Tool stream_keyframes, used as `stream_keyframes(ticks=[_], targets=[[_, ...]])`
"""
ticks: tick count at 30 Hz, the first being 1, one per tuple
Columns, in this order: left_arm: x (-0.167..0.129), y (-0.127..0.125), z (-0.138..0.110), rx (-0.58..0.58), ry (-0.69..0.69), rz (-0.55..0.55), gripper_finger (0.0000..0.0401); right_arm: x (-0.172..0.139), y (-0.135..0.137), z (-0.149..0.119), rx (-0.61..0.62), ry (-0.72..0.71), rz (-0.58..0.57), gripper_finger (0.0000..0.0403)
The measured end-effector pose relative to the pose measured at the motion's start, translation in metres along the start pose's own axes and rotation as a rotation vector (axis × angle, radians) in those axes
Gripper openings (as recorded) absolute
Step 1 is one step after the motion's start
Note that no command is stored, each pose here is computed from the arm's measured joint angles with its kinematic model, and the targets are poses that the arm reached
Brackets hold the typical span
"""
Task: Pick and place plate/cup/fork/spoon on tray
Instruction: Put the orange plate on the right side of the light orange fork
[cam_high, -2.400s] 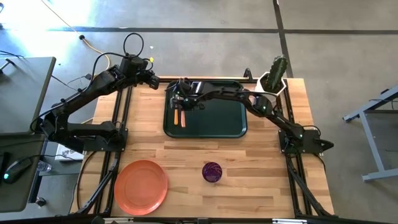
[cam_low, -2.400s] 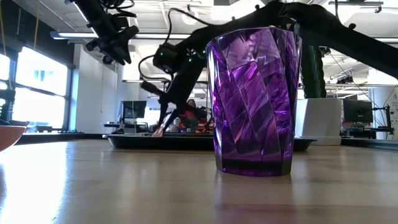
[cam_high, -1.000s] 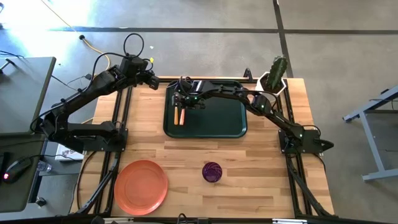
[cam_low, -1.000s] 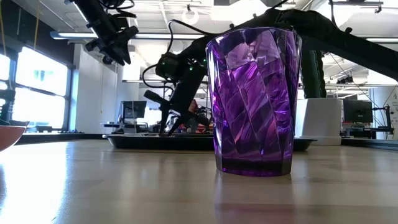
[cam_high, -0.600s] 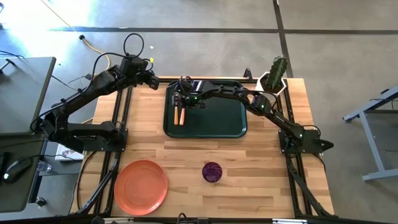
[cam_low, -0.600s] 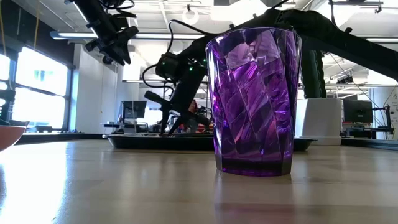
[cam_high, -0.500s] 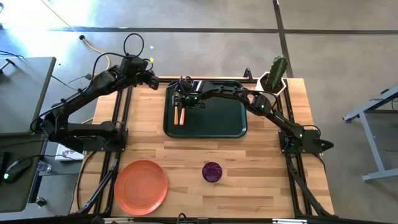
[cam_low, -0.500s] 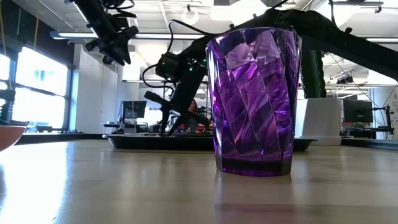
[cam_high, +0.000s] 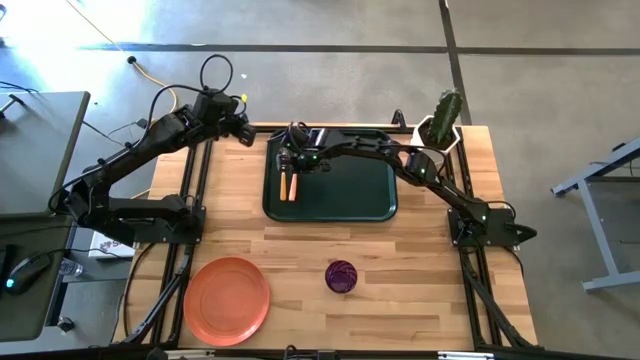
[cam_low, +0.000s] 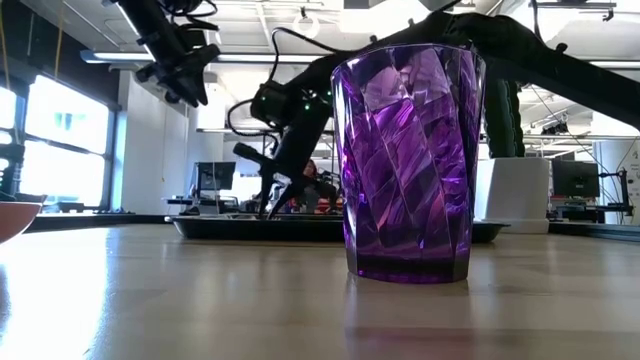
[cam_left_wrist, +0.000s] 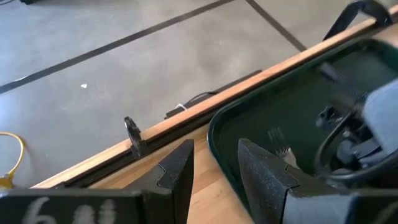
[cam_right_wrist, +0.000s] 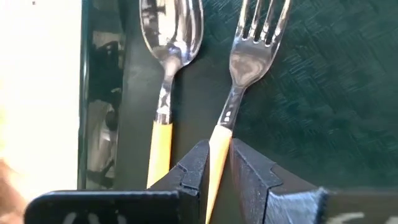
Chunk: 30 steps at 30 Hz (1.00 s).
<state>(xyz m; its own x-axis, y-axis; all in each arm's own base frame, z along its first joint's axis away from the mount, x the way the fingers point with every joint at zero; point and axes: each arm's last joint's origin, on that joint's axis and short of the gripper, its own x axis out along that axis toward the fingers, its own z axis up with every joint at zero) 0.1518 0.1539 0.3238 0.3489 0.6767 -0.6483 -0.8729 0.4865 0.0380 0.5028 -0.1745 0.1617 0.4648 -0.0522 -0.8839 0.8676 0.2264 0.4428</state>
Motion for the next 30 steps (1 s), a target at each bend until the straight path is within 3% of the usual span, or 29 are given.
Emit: stream_keyframes(ticks=[7, 13, 24, 30], targets=[[-0.005, 0.001, -0.006, 0.072, 0.046, -0.032, 0.0117, -0.03, 0.021, -0.007, -0.143, -0.012, 0.027, 0.0053], [-0.022, 0.005, -0.012, 0.092, 0.056, -0.073, 0.0117, -0.075, 0.033, -0.026, -0.242, -0.084, -0.028, 0.0053], [-0.065, 0.0, -0.029, 0.144, 0.045, -0.402, 0.0117, -0.171, 0.055, -0.057, -0.431, -0.251, 0.025, 0.0053], [-0.077, -0.011, -0.04, 0.223, 0.086, -0.507, 0.0117, -0.223, 0.055, -0.064, -0.496, -0.335, 0.074, 0.0053]])
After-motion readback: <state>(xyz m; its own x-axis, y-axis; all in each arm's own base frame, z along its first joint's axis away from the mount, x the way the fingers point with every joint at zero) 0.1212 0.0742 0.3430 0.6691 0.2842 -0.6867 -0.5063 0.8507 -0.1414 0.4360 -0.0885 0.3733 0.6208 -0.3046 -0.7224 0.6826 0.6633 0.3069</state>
